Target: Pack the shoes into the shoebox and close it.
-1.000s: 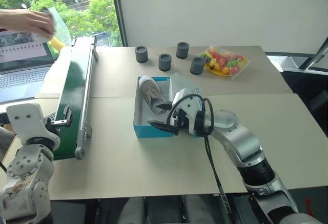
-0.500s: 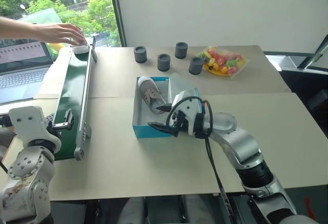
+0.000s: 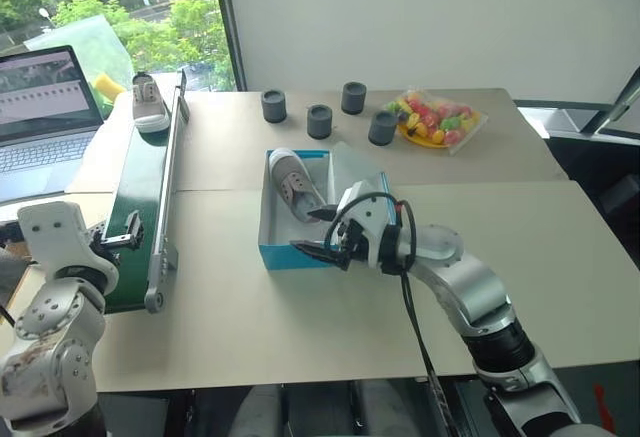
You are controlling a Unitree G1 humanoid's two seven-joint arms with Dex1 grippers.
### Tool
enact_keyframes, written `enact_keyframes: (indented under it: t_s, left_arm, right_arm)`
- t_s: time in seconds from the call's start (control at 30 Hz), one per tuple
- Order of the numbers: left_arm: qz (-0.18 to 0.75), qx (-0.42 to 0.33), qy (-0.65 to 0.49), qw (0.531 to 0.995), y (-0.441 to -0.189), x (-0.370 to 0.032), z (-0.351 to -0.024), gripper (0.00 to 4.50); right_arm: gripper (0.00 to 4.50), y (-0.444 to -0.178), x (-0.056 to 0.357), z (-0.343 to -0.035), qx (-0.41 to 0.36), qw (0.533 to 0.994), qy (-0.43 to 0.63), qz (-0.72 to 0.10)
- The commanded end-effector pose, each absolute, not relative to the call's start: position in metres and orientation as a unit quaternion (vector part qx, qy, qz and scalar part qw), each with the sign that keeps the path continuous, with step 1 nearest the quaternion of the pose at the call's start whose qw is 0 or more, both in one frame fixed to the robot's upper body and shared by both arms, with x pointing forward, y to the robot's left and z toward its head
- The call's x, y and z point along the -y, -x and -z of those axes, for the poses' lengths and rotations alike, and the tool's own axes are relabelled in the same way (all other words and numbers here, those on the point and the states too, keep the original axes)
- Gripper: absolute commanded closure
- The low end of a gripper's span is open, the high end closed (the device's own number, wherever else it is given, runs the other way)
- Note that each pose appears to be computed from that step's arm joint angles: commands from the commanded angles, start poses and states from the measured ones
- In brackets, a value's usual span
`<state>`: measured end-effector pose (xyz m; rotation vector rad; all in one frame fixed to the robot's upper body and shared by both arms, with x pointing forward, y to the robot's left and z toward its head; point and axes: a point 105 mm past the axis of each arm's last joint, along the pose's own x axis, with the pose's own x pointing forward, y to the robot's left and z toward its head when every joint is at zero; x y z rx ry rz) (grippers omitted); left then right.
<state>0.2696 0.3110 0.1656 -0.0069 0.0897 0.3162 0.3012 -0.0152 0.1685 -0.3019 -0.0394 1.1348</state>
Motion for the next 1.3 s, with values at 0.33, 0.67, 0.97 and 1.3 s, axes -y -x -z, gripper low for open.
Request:
enact_keyframes:
  t_s: [0.33,0.67,0.97,1.3]
  left_arm:
    - [-0.127,-0.088,-0.008,0.988,-0.277,-0.303,-0.173,0.0]
    - [-0.146,-0.14,-0.02,0.979,-0.266,-0.304,-0.156,0.0]
    - [-0.167,-0.13,-0.029,0.977,-0.265,-0.313,-0.166,0.0]
    - [-0.176,-0.173,-0.001,0.969,-0.262,-0.311,-0.139,0.0]
  right_arm:
    - [1.01,-0.299,0.009,-0.193,0.06,0.835,0.133,-0.53]
    - [1.01,-0.304,0.01,-0.201,0.065,0.84,0.117,-0.527]
    - [1.01,-0.306,0.01,-0.2,0.065,0.842,0.12,-0.522]
    - [1.01,-0.303,0.01,-0.201,0.066,0.841,0.122,-0.523]
